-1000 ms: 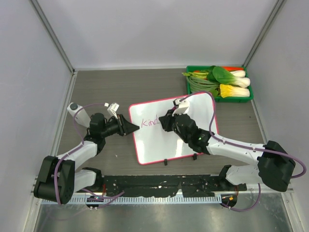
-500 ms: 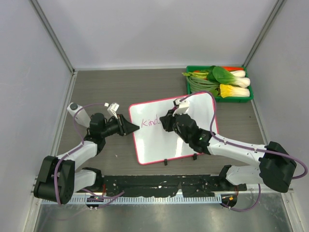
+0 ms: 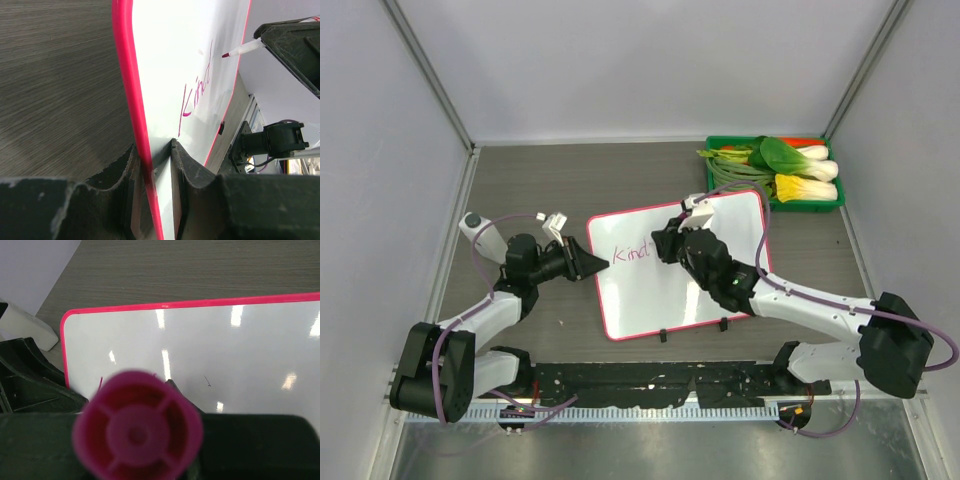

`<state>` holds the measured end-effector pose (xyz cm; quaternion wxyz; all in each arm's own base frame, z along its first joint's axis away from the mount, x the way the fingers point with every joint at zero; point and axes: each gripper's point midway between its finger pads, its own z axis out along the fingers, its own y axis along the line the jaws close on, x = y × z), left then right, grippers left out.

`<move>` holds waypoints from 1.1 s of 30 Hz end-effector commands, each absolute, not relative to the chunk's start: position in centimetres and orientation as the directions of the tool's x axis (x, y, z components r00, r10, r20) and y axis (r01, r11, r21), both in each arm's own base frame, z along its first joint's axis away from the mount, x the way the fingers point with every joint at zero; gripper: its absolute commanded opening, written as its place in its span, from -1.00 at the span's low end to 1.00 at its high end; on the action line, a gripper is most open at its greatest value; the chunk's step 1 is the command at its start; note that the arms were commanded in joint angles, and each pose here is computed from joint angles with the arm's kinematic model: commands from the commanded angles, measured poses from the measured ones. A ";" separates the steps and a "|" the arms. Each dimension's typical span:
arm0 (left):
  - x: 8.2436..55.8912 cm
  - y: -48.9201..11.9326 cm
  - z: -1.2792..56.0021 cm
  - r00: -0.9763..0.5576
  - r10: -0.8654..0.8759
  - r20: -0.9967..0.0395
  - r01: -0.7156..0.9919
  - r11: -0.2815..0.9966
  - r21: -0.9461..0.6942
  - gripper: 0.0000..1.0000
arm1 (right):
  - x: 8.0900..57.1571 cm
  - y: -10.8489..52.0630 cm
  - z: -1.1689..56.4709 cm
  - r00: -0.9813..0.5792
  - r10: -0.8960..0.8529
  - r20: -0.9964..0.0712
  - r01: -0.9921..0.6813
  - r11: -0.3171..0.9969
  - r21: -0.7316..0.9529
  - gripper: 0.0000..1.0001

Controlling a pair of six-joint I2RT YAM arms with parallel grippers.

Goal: Write a sentence on the whiteboard

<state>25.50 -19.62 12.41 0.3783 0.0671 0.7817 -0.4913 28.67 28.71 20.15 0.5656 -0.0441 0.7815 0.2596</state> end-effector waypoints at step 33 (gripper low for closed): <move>24.7 -20.0 11.4 -0.700 -0.210 -0.683 0.513 0.517 -0.685 -1.00 | 27.4 27.6 17.3 -0.412 0.195 -0.890 -0.349 0.869 0.351 -0.97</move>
